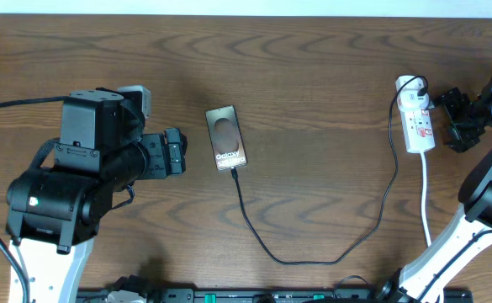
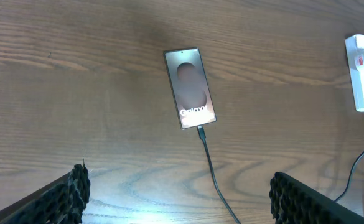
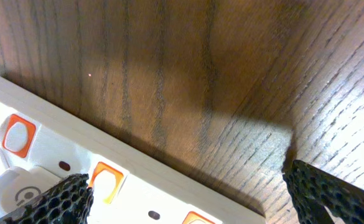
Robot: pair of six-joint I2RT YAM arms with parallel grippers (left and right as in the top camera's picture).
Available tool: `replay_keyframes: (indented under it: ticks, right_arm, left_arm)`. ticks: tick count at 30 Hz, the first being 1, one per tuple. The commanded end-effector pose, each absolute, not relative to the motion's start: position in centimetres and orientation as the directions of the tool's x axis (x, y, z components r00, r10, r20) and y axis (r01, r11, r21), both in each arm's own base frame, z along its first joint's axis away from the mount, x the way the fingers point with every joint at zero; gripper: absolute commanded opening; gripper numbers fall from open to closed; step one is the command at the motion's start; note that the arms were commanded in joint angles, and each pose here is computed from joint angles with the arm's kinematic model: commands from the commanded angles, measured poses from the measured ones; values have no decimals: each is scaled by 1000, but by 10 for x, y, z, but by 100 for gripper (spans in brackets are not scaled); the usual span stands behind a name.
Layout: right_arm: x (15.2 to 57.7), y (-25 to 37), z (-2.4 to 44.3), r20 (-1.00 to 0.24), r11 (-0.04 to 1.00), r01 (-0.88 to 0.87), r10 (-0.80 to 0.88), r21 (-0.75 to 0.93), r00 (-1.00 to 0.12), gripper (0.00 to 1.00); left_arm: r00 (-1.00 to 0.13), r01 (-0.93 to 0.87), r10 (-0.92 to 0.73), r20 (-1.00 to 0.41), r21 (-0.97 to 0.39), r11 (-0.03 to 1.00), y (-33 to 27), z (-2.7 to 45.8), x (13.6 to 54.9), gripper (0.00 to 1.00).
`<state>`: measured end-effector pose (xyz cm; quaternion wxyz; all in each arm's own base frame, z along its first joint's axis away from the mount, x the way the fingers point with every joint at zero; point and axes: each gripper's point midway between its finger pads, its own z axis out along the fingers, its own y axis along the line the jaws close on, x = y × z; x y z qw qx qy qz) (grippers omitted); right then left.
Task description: Plug charger to phone and switch on socket
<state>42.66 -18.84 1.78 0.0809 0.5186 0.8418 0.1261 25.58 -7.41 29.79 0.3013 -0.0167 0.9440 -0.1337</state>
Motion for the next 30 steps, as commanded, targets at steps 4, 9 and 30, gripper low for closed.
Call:
replay_keyframes:
  ticks: [4,9,30]
  right_arm:
    - [428,-174,13,-8,458,853,882,250,-471,99]
    - [427,-171,12,-7,464,854,879,237,-476,99]
    - [413,-175,12,61,385,894,911,230,-408,99]
  left_arm:
    - [-812,31,-127,-569,-260,965,-71,300,256,91]
    - [-812,31,-128,-569,-261,965,-71,300,256,91]
    - [-812,31,-128,-569,-261,965,-71,300,256,91]
